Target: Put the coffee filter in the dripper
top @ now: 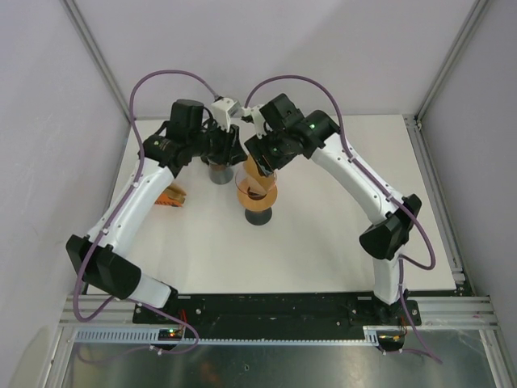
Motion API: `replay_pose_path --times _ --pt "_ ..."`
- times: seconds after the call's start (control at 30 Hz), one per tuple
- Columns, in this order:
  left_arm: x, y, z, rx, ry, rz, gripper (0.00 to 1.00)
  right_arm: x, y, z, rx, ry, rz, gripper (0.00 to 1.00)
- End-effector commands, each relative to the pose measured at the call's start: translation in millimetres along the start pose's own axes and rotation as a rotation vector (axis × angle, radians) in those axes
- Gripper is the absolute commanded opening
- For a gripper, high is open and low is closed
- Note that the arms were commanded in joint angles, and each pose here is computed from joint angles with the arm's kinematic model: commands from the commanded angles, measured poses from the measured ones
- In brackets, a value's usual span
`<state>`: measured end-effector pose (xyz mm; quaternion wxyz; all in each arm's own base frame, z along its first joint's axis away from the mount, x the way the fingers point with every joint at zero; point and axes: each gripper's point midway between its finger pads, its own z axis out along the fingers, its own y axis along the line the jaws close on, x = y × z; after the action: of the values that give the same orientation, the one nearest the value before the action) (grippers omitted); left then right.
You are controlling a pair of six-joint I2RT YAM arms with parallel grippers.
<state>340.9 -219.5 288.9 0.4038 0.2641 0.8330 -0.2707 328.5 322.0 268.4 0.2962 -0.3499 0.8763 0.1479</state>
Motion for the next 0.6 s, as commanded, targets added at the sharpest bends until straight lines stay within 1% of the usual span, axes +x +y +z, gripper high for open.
replay_pose_path --times 0.0,0.1,0.17,0.27,0.3,0.37,0.57 --pt "13.3 1.2 -7.7 -0.020 0.054 0.005 0.41 -63.3 6.3 -53.9 -0.013 -0.325 -0.023 0.56" --pt "10.9 4.6 -11.8 -0.046 0.043 0.018 0.41 -57.9 7.4 -46.1 -0.029 -0.314 -0.017 0.31" --pt "8.8 7.5 -16.4 -0.071 0.033 0.031 0.42 -53.6 13.3 -39.4 -0.068 -0.297 -0.017 0.19" --pt "5.6 15.3 -23.5 -0.121 0.017 0.046 0.43 -47.0 24.2 -27.6 -0.131 -0.264 -0.020 0.06" --pt "4.4 18.1 -26.6 -0.135 0.011 0.046 0.43 -44.3 26.3 -23.8 -0.143 -0.252 -0.019 0.03" --pt "2.7 22.3 -32.5 -0.150 -0.002 0.037 0.44 -36.7 26.8 -14.0 -0.147 -0.217 -0.012 0.01" --pt "7.5 44.3 -44.6 -0.194 -0.012 -0.017 0.44 -22.2 28.4 5.3 -0.156 -0.158 0.004 0.00"
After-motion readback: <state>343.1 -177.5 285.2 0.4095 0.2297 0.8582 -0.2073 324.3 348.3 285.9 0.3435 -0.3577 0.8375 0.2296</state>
